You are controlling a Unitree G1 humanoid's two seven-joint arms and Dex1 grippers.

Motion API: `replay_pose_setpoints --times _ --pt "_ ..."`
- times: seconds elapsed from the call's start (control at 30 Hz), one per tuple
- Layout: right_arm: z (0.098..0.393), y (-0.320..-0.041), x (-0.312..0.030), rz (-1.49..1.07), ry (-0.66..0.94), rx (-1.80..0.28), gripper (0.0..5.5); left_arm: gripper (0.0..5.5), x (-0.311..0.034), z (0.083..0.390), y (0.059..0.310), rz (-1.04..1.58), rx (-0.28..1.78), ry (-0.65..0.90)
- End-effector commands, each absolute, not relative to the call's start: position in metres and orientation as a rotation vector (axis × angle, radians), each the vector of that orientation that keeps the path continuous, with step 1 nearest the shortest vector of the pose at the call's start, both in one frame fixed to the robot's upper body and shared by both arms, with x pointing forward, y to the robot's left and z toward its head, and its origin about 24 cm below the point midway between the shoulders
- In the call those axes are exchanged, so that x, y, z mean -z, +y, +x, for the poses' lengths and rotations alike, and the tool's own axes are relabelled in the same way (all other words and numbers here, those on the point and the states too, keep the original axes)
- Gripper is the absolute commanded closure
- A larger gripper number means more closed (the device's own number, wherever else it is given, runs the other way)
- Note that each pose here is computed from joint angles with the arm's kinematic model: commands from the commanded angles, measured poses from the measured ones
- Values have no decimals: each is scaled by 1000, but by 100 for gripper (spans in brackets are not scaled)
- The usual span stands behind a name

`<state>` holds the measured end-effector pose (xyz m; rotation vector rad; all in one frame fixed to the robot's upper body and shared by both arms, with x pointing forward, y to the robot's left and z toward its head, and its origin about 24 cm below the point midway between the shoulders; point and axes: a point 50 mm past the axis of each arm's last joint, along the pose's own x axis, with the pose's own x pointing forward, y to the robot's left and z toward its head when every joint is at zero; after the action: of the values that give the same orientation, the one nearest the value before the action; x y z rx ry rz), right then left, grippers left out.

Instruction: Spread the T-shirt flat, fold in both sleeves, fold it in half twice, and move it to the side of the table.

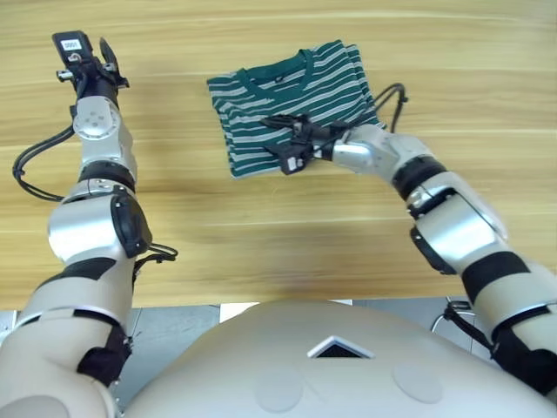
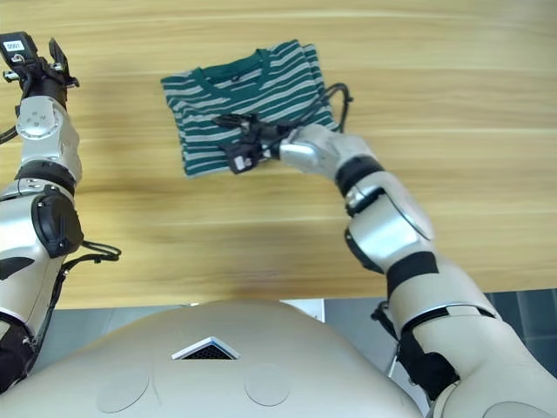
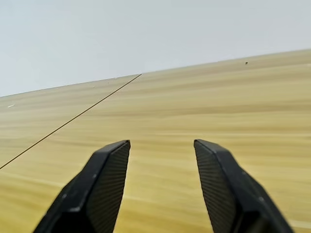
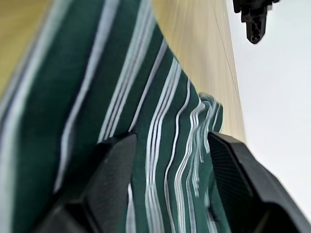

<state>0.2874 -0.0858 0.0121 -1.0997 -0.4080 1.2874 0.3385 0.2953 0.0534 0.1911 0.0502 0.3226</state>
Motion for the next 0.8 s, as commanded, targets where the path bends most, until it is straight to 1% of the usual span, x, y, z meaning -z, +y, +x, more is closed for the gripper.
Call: replay_pose_setpoints --times 0.03,0.07,0.17,0.2,0.27,0.33,0.4,0.47,0.53,0.63,0.8 --pt "246 -169 -11 -965 -337 -1179 280 306 -44 330 291 147 -279 16" --pt "244 -172 -20 -912 -382 -1105 280 306 -42 329 288 145 -264 9" --pt "248 -156 -43 -693 -503 -863 280 306 -39 330 279 156 -236 2" --pt "252 -148 -48 -596 -512 -772 280 306 -38 330 278 151 -233 0" --pt "253 -132 -47 -452 -485 -666 280 306 -38 330 276 141 -230 -5" --pt "245 -113 -37 -419 -433 -663 280 306 -36 329 274 140 -224 -9" --pt "231 -92 -20 -489 -368 -733 280 306 -34 327 273 136 -220 -10" --pt "221 -79 -7 -583 -329 -799 280 306 -31 326 271 131 -216 -8" --pt "219 -73 -1 -644 -300 -807 280 306 -30 326 268 126 -207 -5" --pt "223 -66 -1 -690 -281 -799 280 306 -28 327 260 132 -179 -7" --pt "232 -69 -11 -737 -290 -769 280 306 -26 327 252 134 -155 -20"
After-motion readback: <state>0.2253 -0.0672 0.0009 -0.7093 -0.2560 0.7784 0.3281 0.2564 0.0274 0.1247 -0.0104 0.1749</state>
